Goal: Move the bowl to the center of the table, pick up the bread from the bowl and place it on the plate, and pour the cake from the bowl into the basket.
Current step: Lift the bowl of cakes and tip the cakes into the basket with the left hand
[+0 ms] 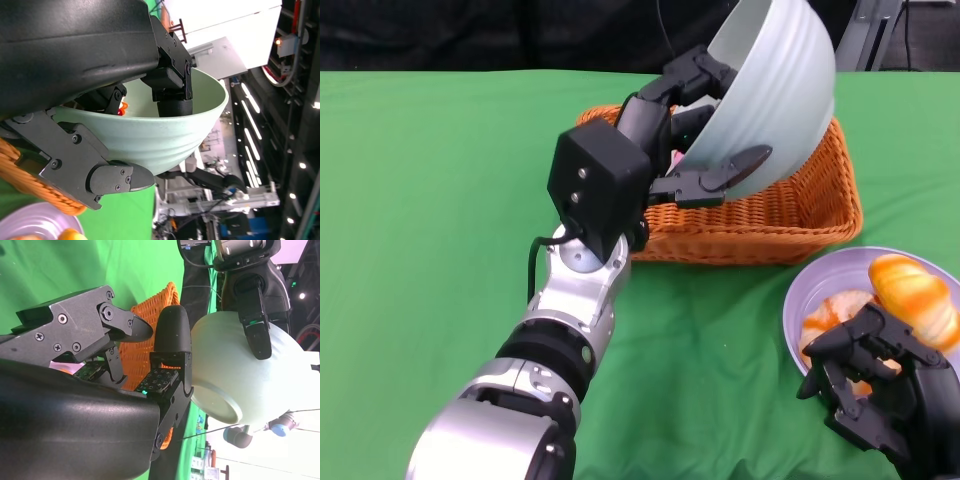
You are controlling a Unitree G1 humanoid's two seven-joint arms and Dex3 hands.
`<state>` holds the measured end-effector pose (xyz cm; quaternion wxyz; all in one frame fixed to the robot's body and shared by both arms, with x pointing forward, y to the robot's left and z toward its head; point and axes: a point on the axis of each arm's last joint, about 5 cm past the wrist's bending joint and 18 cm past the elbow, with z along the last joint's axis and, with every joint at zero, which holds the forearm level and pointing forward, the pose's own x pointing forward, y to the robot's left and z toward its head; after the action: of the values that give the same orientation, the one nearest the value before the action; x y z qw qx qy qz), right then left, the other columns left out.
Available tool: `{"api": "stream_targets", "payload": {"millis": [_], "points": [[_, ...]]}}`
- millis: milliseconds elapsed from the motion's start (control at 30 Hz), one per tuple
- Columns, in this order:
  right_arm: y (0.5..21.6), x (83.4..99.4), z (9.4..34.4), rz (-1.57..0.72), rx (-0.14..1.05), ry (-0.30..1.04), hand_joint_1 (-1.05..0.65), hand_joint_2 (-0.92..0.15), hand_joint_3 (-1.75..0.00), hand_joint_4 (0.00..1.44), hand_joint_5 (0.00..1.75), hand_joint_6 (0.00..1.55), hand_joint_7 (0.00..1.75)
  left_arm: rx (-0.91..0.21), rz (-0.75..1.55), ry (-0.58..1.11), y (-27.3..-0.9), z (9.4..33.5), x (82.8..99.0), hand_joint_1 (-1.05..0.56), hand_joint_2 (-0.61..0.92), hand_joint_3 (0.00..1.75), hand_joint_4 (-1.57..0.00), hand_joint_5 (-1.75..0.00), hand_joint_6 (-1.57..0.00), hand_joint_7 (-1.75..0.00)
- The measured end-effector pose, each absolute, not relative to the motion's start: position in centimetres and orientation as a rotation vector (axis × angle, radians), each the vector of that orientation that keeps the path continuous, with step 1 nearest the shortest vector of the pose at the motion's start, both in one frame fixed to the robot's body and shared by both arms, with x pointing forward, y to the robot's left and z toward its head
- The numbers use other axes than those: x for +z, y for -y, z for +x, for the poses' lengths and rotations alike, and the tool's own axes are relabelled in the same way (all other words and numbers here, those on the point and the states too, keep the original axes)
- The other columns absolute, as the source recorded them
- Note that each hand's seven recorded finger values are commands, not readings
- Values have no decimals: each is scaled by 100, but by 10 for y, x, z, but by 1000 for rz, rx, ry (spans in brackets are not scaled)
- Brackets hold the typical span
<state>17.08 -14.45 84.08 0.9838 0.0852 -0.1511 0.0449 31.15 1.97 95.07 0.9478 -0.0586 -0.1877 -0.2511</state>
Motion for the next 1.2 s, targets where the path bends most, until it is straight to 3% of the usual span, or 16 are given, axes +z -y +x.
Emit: {"api": "stream_targets", "payload": {"millis": [233, 667, 867, 1200], "points": [[148, 845, 172, 159, 101, 308, -9, -77, -69, 76, 155, 72, 123, -526, -165, 374, -21, 314, 955, -9, 77, 80, -70, -175, -60, -155], [148, 847, 170, 158, 88, 289, -9, -73, -74, 77, 153, 74, 120, -536, -214, 330, -22, 316, 957, -13, 78, 76, -73, -175, -63, -148], [147, 846, 170, 162, 96, 285, -8, -74, -76, 78, 154, 74, 122, -566, -424, 162, -29, 322, 953, -14, 79, 76, -76, -175, -66, -152], [146, 846, 170, 166, 107, 286, -10, -76, -72, 78, 152, 74, 121, -616, -539, 82, -30, 326, 961, -10, 74, 90, -78, -175, -67, -156]]}}
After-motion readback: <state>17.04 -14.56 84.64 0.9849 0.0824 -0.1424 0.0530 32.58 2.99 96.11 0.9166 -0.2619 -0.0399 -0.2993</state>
